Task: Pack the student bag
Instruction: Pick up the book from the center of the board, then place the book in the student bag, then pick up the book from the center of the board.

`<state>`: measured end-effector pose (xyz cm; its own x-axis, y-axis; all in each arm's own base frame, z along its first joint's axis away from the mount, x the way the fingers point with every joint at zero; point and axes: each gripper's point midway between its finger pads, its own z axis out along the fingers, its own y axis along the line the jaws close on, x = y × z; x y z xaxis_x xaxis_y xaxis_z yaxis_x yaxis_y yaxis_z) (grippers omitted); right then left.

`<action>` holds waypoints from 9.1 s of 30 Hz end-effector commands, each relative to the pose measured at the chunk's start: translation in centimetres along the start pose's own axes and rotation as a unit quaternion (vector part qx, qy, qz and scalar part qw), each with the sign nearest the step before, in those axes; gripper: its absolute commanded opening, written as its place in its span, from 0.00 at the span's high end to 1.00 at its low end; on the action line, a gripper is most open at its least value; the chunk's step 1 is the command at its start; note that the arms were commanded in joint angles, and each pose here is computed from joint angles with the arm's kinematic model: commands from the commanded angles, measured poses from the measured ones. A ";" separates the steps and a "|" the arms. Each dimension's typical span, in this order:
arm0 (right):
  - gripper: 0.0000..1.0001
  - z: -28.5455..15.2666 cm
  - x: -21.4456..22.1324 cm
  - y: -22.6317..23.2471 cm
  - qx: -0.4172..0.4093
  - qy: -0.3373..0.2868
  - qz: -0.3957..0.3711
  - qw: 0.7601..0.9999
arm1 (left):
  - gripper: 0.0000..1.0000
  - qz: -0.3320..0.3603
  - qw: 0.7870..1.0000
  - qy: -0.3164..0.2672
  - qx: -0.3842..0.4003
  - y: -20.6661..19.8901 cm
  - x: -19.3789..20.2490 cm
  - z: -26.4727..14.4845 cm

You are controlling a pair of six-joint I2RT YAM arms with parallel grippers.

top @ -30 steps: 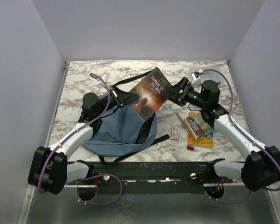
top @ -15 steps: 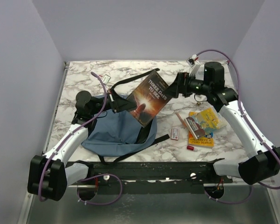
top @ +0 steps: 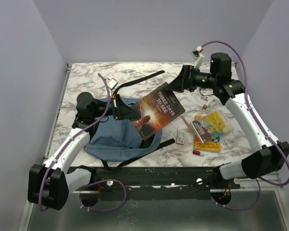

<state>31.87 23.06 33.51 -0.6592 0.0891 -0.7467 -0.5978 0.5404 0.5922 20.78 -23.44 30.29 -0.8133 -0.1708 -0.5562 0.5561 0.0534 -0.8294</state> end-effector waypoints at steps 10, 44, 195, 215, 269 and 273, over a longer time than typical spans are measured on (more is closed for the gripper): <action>0.02 1.6 1.9 4.2 -0.194 0.084 0.068 0.975 | 1.00 -0.016 0.998 0.053 0.037 -2.4 -0.5 0.1; 1.00 -11.9 3.3 -12.3 0.456 -0.139 0.066 0.876 | 0.25 0.094 0.906 0.059 -0.409 12.4 3.1 2.3; 0.53 20.0 22.5 -7.7 0.024 0.046 0.287 0.957 | 1.00 0.235 0.857 -0.169 -0.426 10.3 -2.3 -3.1; 0.34 13.6 19.4 -10.0 0.202 0.101 0.191 0.955 | 1.00 0.138 0.811 -0.195 -0.533 14.2 -0.9 -6.8; 0.27 -18.8 20.4 -31.8 0.244 -0.345 0.439 0.793 | 0.43 0.016 0.980 0.141 -0.138 6.0 8.2 3.5; 0.51 -18.5 19.6 -31.1 0.210 -0.353 0.437 0.800 | 0.40 0.024 0.982 0.133 -0.130 5.8 8.0 3.5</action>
<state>28.57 -7.93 4.12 -0.2090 0.9660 -0.1521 0.3680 0.2218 0.9030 18.46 -27.96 19.99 -0.8577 0.1025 -0.5039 0.5031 0.3696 -0.7812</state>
